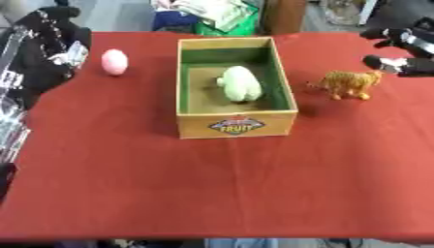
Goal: Pick up objects on the table and place them in the box.
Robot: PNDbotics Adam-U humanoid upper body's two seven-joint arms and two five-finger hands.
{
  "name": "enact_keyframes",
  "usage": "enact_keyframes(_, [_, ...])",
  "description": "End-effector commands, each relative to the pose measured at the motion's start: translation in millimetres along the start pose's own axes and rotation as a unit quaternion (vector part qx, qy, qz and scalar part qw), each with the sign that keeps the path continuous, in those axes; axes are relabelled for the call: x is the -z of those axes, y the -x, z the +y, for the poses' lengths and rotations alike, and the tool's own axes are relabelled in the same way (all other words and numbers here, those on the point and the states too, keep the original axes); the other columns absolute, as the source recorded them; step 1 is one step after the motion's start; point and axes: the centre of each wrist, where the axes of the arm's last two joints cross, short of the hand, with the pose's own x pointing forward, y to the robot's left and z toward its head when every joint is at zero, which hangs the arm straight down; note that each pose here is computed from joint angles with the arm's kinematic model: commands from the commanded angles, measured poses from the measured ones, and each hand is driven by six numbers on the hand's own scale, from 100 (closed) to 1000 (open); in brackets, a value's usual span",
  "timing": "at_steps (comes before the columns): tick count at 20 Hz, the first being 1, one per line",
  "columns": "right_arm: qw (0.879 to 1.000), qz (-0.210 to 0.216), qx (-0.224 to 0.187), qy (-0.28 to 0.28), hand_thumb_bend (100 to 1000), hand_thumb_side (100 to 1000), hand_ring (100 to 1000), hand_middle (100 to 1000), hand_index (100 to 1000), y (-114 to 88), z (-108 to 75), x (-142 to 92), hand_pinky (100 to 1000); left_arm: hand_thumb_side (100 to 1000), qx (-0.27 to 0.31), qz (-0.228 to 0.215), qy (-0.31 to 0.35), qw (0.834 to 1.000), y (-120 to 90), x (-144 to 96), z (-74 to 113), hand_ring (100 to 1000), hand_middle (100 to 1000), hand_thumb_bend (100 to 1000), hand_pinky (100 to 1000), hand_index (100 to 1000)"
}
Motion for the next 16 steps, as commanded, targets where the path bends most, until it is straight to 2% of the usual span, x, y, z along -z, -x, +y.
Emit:
enact_keyframes(1, [0.981,-0.101,-0.112,-0.124,434,765,961,923,943,-10,-18.5,6,905,232,0.011,-0.013,-0.003,1.000,-10,2,9.3,577,532,238,636,776])
enact_keyframes(8, [0.976,-0.086,-0.146,-0.135,434,765,946,935,951,-14,-18.7,9,916,234,0.009,-0.012,-0.002,1.000,-9,2,8.6,576,531,238,635,776])
enact_keyframes(16, [0.981,-0.034,-0.155,-0.114,435,765,916,919,948,-1,-18.1,-6,895,237,0.008,-0.009,-0.001,1.000,-8,1,7.4,575,530,240,634,776])
